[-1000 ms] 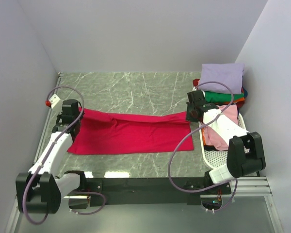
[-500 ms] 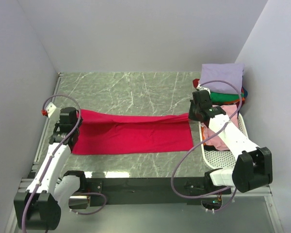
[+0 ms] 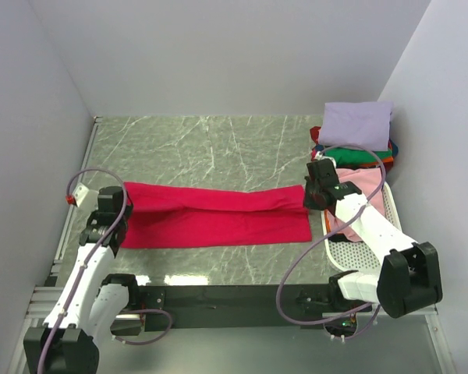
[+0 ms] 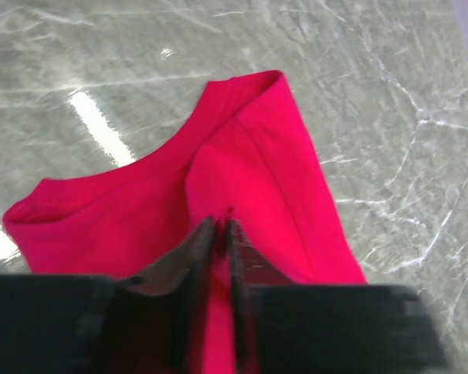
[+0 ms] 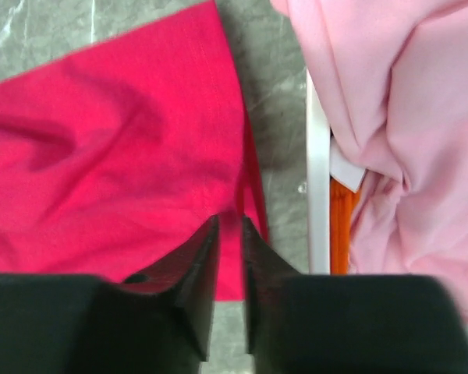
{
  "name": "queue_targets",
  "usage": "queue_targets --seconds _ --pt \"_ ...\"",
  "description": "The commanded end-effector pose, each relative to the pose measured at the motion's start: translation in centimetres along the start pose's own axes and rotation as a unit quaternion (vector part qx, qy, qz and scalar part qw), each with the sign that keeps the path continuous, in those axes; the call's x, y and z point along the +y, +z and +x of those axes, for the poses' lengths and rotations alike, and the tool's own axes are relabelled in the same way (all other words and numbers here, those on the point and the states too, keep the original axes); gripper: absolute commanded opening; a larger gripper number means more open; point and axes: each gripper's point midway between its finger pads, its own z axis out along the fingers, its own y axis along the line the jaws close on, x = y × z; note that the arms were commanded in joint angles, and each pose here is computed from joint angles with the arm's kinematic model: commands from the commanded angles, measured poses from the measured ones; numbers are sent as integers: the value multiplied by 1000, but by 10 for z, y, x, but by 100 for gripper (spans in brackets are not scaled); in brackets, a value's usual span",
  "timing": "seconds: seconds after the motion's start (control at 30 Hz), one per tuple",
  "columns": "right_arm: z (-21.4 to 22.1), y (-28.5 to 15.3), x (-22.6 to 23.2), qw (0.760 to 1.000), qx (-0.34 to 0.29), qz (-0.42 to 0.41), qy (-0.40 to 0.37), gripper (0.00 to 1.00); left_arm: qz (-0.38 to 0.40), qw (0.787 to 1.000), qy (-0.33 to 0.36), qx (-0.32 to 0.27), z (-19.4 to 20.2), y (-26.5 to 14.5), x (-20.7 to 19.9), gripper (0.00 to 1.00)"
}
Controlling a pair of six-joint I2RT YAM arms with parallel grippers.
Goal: Fold and stack the t-shirts
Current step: Fold the tshirt
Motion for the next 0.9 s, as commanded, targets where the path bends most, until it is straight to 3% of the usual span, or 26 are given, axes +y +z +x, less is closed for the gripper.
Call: queue_targets --seconds 0.0,0.1,0.23,0.5,0.63,0.87 --pt "0 -14 -2 1000 -14 3 5 29 -3 999 -37 -13 -3 -8 9 23" --pt "-2 -29 0 1000 -28 4 -6 46 20 997 -57 -40 -18 -18 2 34" --pt "-17 -41 9 998 -58 -21 -7 60 36 996 -63 -52 -30 -19 -12 41" --pt "-45 -4 46 997 -54 -59 -10 63 105 994 -16 3 -14 14 -77 47" --pt "-58 24 55 998 -39 -50 -13 63 72 996 32 40 9 50 -83 50" --pt "-63 54 66 999 -12 -51 -16 63 36 998 43 0 -3 61 -71 59"
